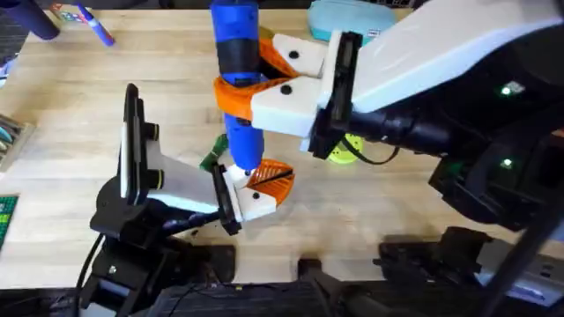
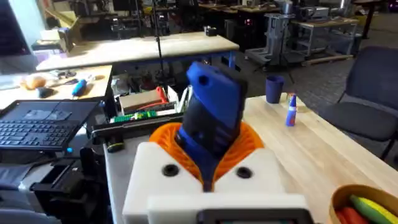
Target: Pick up the gripper from the table and insert it into the empty holder that is missing its gripper. Then pick up a screw, insert it into the mounting hole, and use the screwdriver to tighten it. Finally, clean up the table by picking up the vegetable and placing it into the bucket.
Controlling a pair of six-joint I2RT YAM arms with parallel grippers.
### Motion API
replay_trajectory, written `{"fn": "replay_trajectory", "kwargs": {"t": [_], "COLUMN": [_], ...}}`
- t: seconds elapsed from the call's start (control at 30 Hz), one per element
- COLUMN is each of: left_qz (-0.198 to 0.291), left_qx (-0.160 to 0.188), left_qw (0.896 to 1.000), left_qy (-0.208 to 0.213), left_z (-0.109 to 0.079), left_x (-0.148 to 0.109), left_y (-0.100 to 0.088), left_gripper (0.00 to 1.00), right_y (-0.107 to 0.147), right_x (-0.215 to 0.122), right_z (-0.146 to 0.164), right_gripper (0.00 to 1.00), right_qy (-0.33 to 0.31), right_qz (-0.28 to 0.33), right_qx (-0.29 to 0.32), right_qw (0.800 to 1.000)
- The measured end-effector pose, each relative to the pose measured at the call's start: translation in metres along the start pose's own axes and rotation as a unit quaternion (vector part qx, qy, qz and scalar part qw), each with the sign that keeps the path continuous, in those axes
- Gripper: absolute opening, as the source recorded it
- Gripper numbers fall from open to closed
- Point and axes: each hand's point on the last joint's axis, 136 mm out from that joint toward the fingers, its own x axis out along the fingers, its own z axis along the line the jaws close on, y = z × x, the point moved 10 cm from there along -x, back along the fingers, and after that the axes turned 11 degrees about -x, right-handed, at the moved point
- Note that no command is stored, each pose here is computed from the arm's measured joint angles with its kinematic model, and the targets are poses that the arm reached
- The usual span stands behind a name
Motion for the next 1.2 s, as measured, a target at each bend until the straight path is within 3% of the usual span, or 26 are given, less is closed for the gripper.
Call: {"fn": "replay_trajectory", "kwargs": {"t": [1.2], "left_qz": [0.000], "left_qx": [0.000], "left_qw": [1.000], "left_qy": [0.000], "left_z": [0.0000], "left_x": [0.0000], "left_y": [0.0000], "left_gripper": [0.011], "right_y": [0.0025], "right_x": [0.0030], "right_z": [-0.0011], "right_gripper": [0.041], "right_qy": [0.000], "right_qz": [-0.001], "right_qx": [-0.002], "right_qw": [1.000]}}
